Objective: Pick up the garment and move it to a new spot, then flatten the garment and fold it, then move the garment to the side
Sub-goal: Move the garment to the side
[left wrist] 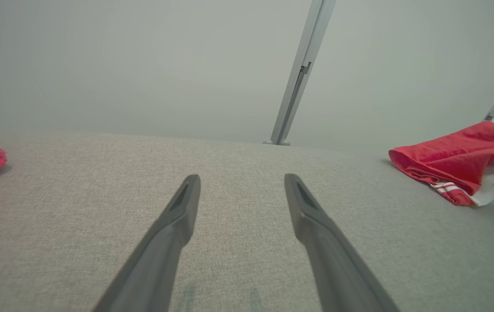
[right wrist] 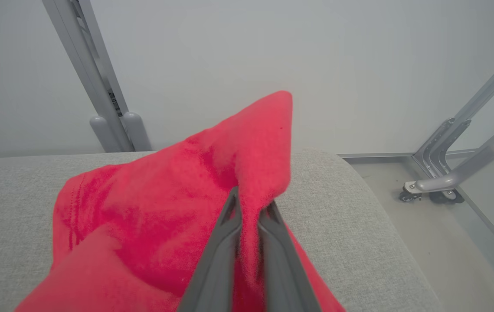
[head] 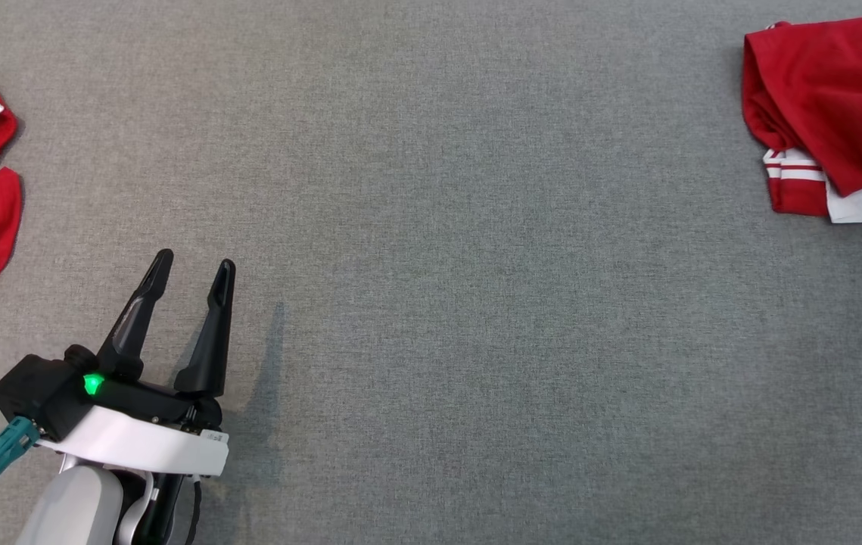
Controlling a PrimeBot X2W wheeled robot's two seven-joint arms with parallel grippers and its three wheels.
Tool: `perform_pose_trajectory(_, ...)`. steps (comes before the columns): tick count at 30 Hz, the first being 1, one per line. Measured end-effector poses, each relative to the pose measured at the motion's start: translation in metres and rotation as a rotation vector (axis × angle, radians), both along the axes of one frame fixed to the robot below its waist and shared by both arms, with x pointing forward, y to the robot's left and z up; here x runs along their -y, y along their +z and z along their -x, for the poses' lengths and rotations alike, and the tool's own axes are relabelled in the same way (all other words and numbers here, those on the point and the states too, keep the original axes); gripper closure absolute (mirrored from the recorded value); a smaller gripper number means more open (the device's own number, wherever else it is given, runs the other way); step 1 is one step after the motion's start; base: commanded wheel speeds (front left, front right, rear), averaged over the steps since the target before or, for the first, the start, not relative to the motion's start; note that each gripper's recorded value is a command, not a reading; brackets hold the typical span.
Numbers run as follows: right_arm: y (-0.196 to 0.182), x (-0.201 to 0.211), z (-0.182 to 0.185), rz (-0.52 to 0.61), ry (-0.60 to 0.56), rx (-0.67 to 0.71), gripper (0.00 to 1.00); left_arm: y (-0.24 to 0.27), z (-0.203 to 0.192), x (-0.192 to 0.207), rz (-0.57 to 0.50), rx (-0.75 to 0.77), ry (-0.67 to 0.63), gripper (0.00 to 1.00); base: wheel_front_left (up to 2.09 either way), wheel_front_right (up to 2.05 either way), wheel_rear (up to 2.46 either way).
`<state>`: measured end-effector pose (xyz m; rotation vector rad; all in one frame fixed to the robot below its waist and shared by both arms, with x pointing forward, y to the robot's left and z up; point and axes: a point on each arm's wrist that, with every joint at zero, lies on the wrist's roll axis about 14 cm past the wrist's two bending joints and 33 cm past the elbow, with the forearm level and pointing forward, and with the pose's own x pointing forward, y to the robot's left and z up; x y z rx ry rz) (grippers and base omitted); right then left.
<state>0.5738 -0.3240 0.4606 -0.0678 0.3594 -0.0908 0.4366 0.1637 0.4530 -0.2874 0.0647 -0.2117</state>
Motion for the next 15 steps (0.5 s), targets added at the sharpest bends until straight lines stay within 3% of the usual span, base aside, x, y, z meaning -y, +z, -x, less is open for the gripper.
perform_pose_trajectory(1,-0.001,0.001,0.0,0.003,-0.008,0.0,0.76,0.0,-0.001,0.0,0.0,0.0,-0.002,0.0,0.0,0.0,0.0)
perform_pose_trajectory(2,-0.001,0.0,-0.001,0.002,-0.009,0.003,0.28,0.0,-0.001,0.0,0.001,0.002,-0.002,0.0,0.0,0.0,0.0)
perform_pose_trajectory(3,-0.001,-0.001,-0.001,0.003,-0.009,0.006,0.0,0.001,-0.002,0.001,0.001,0.003,-0.003,0.0,0.0,0.0,0.0)
perform_pose_trajectory(9,0.005,0.0,-0.001,0.023,-0.016,0.04,0.0,0.002,-0.001,0.001,0.001,0.004,-0.003,0.0,0.0,0.0,0.0)
perform_pose_trajectory(15,0.04,0.014,0.001,0.084,-0.021,0.119,0.0,0.011,0.002,0.003,0.009,0.022,-0.002,0.0,0.0,0.0,0.0)
